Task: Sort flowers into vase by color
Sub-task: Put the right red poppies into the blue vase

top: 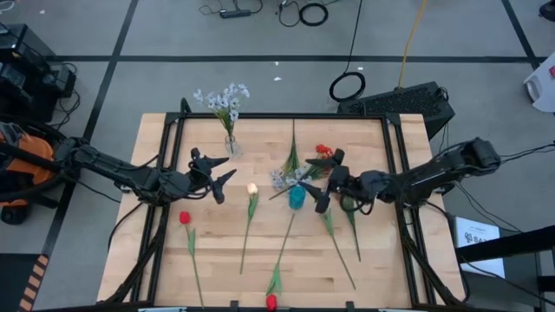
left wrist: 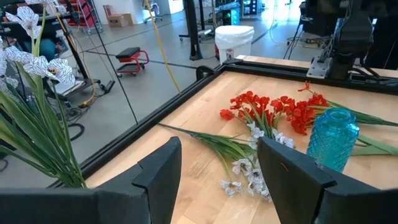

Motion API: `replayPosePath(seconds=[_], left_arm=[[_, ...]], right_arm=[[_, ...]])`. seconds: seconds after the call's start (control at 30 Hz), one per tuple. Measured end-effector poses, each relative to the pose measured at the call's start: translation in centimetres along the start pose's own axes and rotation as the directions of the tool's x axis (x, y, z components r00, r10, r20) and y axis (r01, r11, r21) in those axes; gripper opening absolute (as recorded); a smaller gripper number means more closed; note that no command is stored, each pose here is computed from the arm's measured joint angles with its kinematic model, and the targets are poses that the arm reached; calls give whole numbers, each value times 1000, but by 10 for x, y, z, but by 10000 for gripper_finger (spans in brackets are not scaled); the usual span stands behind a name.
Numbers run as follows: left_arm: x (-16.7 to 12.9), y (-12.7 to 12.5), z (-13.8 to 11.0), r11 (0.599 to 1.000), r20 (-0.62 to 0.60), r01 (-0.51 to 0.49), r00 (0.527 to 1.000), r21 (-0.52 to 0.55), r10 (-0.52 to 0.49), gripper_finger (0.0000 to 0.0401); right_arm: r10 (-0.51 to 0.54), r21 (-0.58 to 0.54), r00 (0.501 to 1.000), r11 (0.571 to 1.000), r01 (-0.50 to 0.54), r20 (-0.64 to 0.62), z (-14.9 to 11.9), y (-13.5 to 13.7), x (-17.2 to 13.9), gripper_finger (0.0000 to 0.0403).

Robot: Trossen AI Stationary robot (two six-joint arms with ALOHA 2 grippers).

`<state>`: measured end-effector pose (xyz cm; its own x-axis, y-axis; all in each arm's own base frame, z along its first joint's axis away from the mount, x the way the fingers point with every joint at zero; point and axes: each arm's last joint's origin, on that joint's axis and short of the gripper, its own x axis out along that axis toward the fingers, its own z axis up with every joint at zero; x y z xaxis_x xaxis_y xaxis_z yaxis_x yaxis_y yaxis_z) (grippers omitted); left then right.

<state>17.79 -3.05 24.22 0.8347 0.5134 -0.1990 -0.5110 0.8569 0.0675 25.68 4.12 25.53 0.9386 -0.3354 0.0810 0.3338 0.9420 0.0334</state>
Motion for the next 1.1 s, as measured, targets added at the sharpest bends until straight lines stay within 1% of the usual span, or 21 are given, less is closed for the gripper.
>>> replayPosePath(seconds=[0.03,0.13,0.2,0.3,0.4,0.47,0.53,0.57,0.63,0.7,0.77,0.83,0.97,1.1], left_arm=[[0,0,0,1000,-3,0,1000,3,0,217],[0,0,-2,1000,-15,-1,1000,16,2,217],[0,0,-2,1000,-15,-2,1000,17,2,217],[0,0,-2,1000,-15,-2,1000,17,2,217],[0,0,-2,1000,-16,-2,1000,17,2,217],[0,0,-2,1000,-15,-2,1000,17,2,217],[0,0,-2,1000,-16,-2,1000,17,2,217],[0,0,-2,1000,-16,-2,1000,17,2,217],[0,0,-2,1000,-15,-2,1000,16,2,217],[0,0,-2,1000,-15,-2,1000,16,2,217],[0,0,-2,1000,-15,-2,1000,16,2,217],[0,0,-2,1000,-15,-2,1000,16,2,217],[0,0,-2,1000,-15,-2,1000,16,2,217],[0,0,-2,1000,-15,-2,1000,16,2,217]], right_arm=[[-20,2,1000,1000,20,3,1,-1,0,334],[-130,10,991,992,130,-13,2,-5,-3,334],[-199,15,979,980,200,-52,1,-9,-6,334],[-278,-1,945,960,281,-170,-1,-12,-8,334],[-311,-25,889,947,322,-336,4,-13,-10,334],[-339,-30,823,930,366,-456,10,-16,-12,334],[-340,24,743,902,432,-577,21,-19,-14,334],[-335,63,690,874,483,-642,26,-23,-16,333],[-314,112,566,797,593,-762,33,-30,-20,330],[-285,105,442,732,674,-851,36,-36,-24,324],[-253,84,349,692,717,-902,34,-38,-29,315],[-209,77,290,675,734,-934,28,-38,-30,302],[-104,66,183,673,737,-978,6,-34,-32,269],[-39,29,69,629,777,-997,-21,-32,-36,236]])
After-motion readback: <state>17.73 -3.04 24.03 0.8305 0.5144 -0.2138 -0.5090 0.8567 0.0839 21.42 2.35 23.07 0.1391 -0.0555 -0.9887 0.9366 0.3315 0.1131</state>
